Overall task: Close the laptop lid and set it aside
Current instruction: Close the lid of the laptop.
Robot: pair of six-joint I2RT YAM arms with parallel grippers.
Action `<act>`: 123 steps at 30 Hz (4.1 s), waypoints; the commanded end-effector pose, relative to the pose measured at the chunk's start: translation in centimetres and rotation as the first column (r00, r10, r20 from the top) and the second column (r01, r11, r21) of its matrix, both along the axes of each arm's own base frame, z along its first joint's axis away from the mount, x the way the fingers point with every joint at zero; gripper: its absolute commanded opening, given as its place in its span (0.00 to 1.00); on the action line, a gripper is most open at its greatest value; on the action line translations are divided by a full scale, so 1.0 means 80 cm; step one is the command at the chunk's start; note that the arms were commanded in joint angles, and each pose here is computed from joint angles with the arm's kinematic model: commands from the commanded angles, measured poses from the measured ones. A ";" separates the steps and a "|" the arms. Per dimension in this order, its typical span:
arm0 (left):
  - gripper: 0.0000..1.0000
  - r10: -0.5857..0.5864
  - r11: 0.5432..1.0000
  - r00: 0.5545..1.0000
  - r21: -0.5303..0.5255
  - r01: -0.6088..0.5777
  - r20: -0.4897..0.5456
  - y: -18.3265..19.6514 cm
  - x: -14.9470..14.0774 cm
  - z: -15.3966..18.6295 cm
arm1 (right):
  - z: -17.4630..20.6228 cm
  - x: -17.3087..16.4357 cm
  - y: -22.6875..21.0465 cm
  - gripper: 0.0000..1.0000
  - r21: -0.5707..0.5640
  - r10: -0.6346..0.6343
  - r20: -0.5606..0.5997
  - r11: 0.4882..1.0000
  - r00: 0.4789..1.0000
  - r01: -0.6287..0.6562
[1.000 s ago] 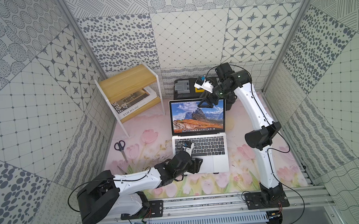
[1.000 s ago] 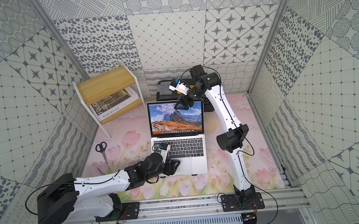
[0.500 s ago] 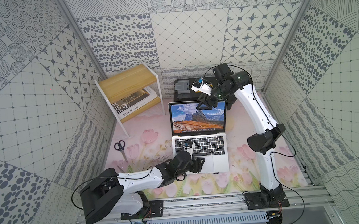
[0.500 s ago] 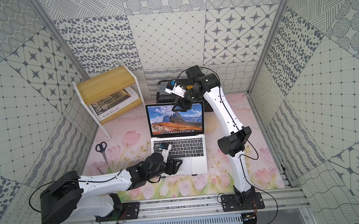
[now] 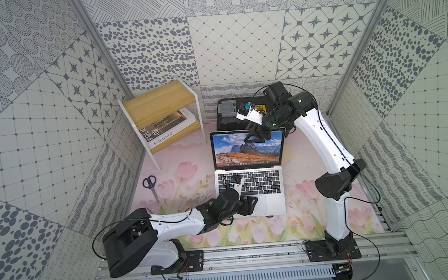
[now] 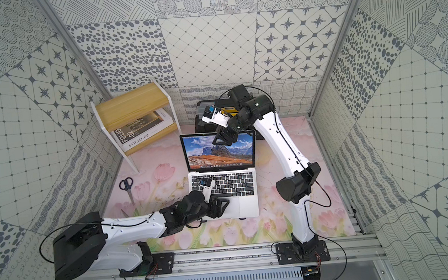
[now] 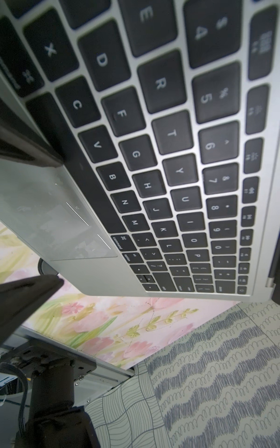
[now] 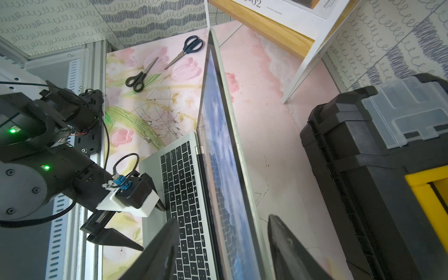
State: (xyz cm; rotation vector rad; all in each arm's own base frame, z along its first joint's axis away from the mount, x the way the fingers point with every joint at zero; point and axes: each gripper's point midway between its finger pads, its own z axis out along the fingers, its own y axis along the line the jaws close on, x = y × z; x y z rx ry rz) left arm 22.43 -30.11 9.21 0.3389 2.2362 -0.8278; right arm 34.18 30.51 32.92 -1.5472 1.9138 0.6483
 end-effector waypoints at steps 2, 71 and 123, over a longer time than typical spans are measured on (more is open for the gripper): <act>0.74 0.102 0.978 0.993 0.188 -0.089 -0.064 0.045 -0.003 -0.055 | -0.011 -0.051 0.006 0.62 -0.038 0.024 -0.116 0.999 0.993 -0.029; 0.79 0.380 0.922 0.913 0.140 -0.360 -0.152 0.139 -0.018 -0.030 | -0.041 -0.147 -0.005 0.67 -0.087 -0.092 -0.122 0.993 0.988 0.082; 0.82 -0.068 0.986 0.991 -0.142 0.084 0.116 0.106 0.098 0.290 | -0.064 -0.196 0.024 0.95 -0.037 0.015 -0.163 0.999 0.987 -0.021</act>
